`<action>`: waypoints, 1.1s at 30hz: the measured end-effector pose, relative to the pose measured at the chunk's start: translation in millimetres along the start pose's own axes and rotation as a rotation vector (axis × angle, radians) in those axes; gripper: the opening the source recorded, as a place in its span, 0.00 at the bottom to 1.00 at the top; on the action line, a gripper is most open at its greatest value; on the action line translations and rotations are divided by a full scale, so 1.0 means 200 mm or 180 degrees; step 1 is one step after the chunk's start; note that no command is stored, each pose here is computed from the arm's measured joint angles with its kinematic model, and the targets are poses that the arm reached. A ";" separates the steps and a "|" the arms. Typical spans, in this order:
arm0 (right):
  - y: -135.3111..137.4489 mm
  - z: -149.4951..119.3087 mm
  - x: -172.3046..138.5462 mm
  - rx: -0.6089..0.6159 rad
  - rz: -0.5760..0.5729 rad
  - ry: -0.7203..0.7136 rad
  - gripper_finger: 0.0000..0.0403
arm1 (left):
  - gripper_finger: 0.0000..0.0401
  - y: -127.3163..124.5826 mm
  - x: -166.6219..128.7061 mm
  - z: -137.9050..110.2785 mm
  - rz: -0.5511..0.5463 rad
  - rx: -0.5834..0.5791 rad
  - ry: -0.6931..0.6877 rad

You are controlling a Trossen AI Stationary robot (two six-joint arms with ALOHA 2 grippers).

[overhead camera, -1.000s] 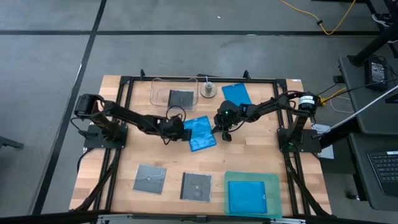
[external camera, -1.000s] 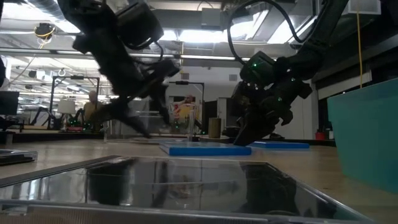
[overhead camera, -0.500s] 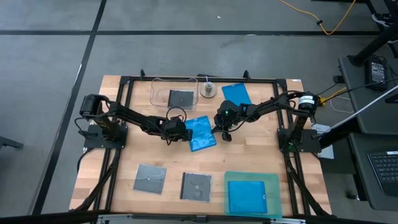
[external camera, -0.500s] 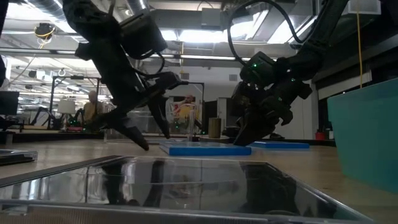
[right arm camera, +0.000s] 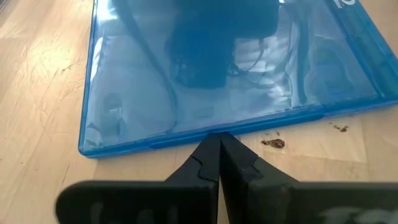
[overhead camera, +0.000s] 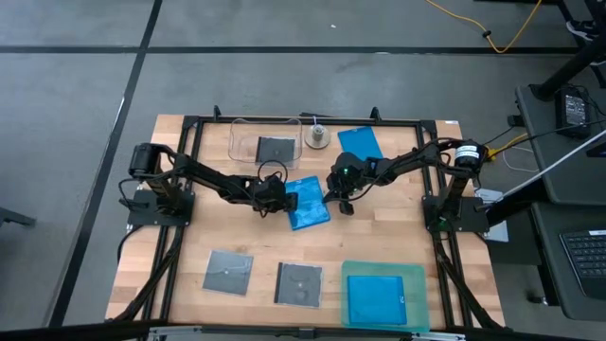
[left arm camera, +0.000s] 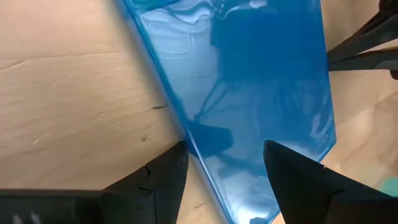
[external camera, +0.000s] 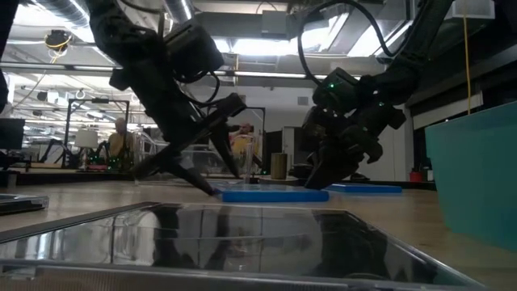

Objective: Pick & place jewel cases by type
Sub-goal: Put the bottom blue cd case into the green bin

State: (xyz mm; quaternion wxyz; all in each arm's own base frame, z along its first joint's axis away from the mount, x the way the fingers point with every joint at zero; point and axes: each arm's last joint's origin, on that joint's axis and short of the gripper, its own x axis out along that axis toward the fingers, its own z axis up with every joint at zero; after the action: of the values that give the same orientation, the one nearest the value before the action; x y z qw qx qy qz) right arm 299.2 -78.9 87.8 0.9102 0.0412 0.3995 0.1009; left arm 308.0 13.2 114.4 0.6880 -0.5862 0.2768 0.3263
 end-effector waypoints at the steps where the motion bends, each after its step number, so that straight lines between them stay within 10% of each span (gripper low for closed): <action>1: 0.00 0.00 0.00 -0.0006 0.0002 0.0001 0.02 | 0.51 0.00 0.00 0.00 -0.0014 0.0009 -0.0007; 17: 0.00 0.00 0.00 -0.0022 -0.0017 -0.0021 0.02 | 0.51 -0.06 -0.08 0.03 -0.0199 0.0119 -0.0464; 22: 0.00 0.01 0.00 -0.0034 -0.0053 -0.0039 0.02 | 0.51 -0.17 -0.13 0.04 -0.0728 0.0159 -0.0502; 33: 0.00 0.01 0.00 -0.0029 -0.0060 -0.0064 0.02 | 0.46 -0.15 -0.12 0.07 -0.0529 0.0187 -0.0469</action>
State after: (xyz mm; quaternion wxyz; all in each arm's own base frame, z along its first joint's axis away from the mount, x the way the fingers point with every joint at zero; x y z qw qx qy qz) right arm 301.4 -79.5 88.8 0.9153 0.0343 0.3903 0.0936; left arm 315.7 19.9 154.6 0.7480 -0.5611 0.1853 0.3021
